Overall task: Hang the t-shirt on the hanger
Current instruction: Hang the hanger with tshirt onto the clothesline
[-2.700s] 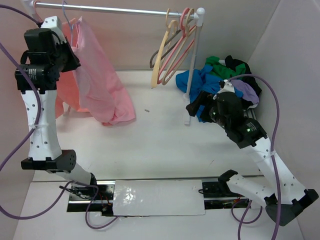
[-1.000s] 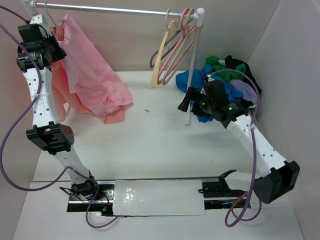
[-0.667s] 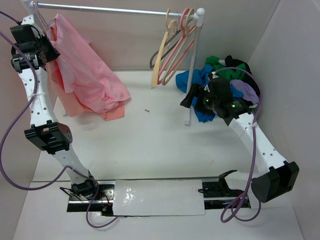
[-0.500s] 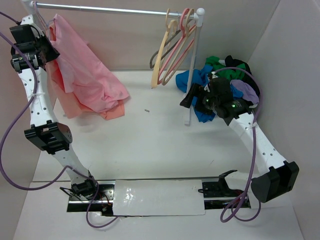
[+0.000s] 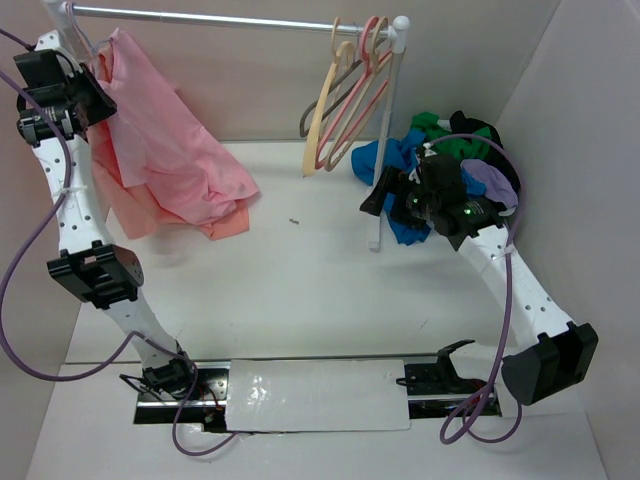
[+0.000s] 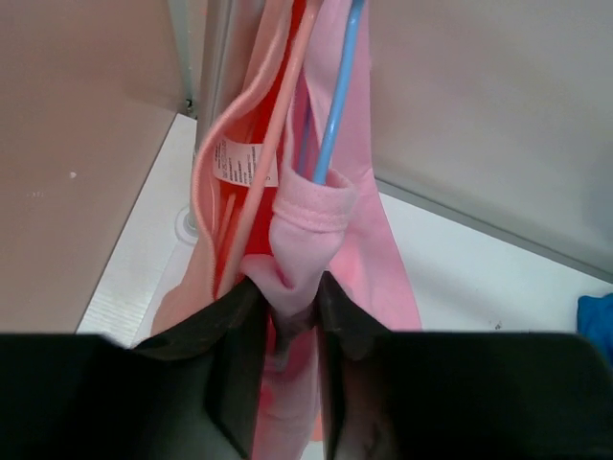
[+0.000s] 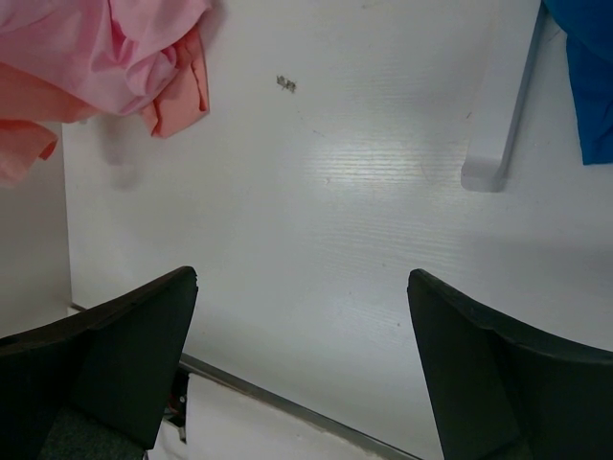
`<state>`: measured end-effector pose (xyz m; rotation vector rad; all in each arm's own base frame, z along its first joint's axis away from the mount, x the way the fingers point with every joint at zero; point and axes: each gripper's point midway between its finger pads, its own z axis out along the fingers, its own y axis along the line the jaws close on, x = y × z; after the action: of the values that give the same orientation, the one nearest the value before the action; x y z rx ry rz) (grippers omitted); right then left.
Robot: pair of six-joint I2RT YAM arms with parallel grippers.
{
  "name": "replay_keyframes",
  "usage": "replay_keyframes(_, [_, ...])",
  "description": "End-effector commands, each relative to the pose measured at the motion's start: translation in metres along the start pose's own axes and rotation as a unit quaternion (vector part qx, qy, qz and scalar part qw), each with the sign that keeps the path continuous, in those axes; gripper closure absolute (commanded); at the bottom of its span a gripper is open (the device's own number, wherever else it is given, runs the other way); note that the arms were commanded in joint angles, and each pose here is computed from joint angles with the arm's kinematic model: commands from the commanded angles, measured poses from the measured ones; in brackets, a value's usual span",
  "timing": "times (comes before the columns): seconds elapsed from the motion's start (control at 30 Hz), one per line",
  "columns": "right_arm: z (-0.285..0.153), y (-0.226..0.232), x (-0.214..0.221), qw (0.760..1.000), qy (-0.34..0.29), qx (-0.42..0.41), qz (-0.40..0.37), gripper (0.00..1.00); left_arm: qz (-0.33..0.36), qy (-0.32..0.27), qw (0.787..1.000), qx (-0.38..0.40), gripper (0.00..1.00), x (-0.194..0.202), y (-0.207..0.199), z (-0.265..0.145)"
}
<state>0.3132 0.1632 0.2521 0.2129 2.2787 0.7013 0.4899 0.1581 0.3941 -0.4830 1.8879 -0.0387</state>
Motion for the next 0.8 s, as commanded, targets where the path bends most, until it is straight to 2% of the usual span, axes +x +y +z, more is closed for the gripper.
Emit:
replay_keyframes(0.0, [-0.011, 0.013, -0.018, 0.999, -0.028, -0.022, -0.014, 0.02, -0.008, -0.055, 0.998, 0.014, 0.61, -0.035, -0.005, -0.024])
replay_keyframes(0.07, [-0.013, 0.013, -0.020, 0.999, -0.035, -0.019, -0.015, 0.00, -0.006, -0.067, 0.997, 0.021, 0.44, -0.043, -0.011, -0.040])
replay_keyframes(0.1, [-0.014, 0.010, -0.018, 0.999, -0.038, -0.015, -0.014, 0.00, -0.004, -0.076, 0.997, 0.023, 0.31, -0.048, -0.014, -0.048])
replay_keyframes(0.2, [-0.015, 0.002, -0.014, 0.999, -0.035, 0.002, -0.012, 0.00, -0.004, -0.098, 0.995, 0.034, 0.17, -0.058, -0.026, -0.078])
replay_keyframes(0.3, [-0.020, -0.002, -0.015, 0.999, -0.039, 0.014, -0.016, 0.00, 0.001, -0.108, 0.993, 0.047, 0.12, -0.056, -0.039, -0.102])
replay_keyframes(0.33, [-0.020, -0.003, -0.015, 0.999, -0.039, 0.015, -0.020, 0.00, 0.006, -0.131, 0.990, 0.056, 0.11, -0.064, -0.051, -0.127])
replay_keyframes(0.4, [-0.022, -0.009, -0.017, 0.998, -0.042, 0.033, -0.025, 0.00, 0.014, -0.141, 0.988, 0.054, 0.10, -0.061, -0.058, -0.144])
replay_keyframes(0.47, [-0.025, -0.012, -0.019, 0.998, -0.046, 0.044, -0.029, 0.00, 0.034, -0.165, 0.983, 0.074, 0.10, -0.063, -0.078, -0.180])
replay_keyframes(0.57, [-0.027, -0.026, -0.021, 0.995, -0.049, 0.086, -0.031, 0.00, 0.065, -0.142, 0.980, 0.126, 0.10, -0.032, -0.107, -0.205])
replay_keyframes(0.67, [-0.029, -0.057, -0.023, 0.983, -0.059, 0.172, -0.018, 0.00, 0.099, -0.073, 0.969, 0.212, 0.08, 0.019, -0.147, -0.219])
replay_keyframes(0.77, [-0.034, -0.085, -0.017, 0.966, -0.056, 0.251, -0.013, 0.00, 0.115, 0.012, 0.953, 0.279, 0.07, 0.088, -0.171, -0.227])
